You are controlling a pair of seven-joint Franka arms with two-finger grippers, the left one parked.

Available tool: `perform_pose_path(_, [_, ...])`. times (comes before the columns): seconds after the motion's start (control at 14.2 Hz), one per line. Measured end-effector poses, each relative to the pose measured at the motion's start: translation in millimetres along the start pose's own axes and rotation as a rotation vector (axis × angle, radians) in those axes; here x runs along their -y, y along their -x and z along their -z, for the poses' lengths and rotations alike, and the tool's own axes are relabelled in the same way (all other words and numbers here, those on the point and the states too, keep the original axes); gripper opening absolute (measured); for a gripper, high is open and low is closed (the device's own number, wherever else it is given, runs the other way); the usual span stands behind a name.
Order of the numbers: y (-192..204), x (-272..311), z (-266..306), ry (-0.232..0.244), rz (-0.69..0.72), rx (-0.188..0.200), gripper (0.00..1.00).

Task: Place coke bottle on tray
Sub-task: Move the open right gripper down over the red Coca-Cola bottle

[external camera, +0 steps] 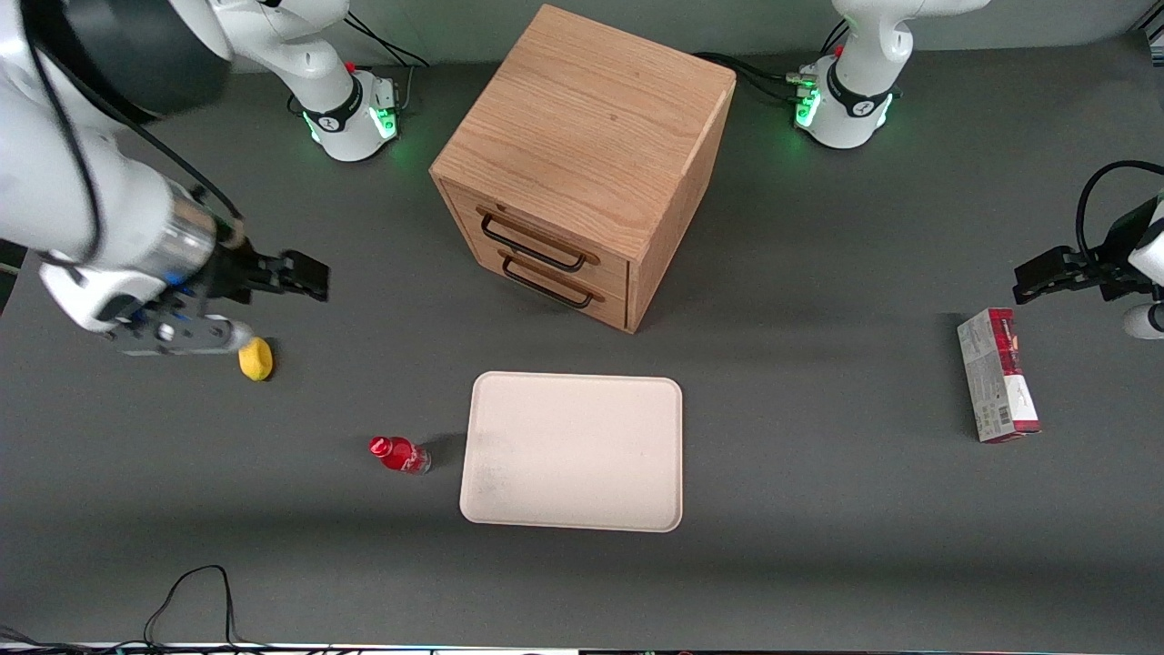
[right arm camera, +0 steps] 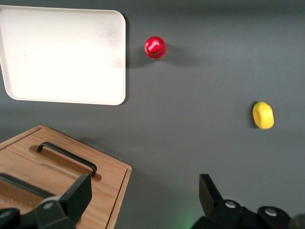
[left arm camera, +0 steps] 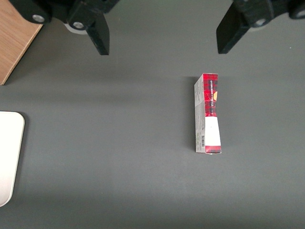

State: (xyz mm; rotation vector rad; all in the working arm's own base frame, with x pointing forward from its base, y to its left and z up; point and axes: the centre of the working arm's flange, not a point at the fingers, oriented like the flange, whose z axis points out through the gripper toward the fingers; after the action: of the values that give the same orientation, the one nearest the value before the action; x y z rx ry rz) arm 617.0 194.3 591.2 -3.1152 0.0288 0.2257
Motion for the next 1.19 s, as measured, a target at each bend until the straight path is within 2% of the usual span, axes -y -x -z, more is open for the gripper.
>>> perform_pose_path(0.35, [-19,-12,-15,0.006,-0.028,0.018,1.00])
perform_pose_path(0.56, [-54,-8,-49,-0.008,-0.036,-0.026,1.00])
perform_pose_path(0.7, [-81,-3,-87,-0.008,-0.042,-0.038,1.00])
perform_pose_path(1.05, [-139,10,-180,0.024,-0.036,-0.073,1.00])
perform_pose_path(1.19, [-149,16,-210,0.053,-0.024,-0.070,1.00])
